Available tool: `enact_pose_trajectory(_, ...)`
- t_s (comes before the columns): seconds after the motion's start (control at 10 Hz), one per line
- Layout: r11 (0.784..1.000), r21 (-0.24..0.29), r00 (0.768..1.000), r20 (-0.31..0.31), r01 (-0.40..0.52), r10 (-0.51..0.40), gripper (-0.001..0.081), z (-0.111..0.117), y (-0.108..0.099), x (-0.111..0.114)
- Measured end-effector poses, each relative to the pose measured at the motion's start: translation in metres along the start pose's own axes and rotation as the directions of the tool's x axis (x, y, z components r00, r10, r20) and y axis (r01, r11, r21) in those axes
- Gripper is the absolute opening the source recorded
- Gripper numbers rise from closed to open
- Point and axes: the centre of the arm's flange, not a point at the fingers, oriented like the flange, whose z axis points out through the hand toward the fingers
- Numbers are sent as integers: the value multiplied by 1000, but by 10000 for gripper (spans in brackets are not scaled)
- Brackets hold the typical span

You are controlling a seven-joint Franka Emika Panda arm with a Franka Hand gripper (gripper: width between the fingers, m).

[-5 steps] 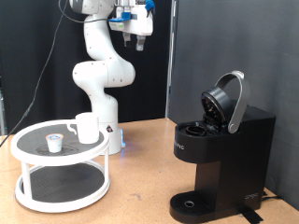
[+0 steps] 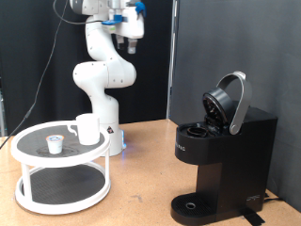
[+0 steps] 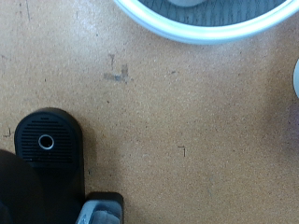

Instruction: Make a cup of coffee with the keurig machine

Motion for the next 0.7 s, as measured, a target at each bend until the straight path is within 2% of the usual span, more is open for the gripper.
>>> enact_pose_trajectory(0.3,1000,-8,999,42,-28,28,734,-3,-17,37)
enact_pose_trajectory(0.5,1000,-10,999,40,-21,21,734,-3,-17,37)
enact_pose_trajectory(0.7,1000,-11,999,41,-5,5,734,-2,-26,50)
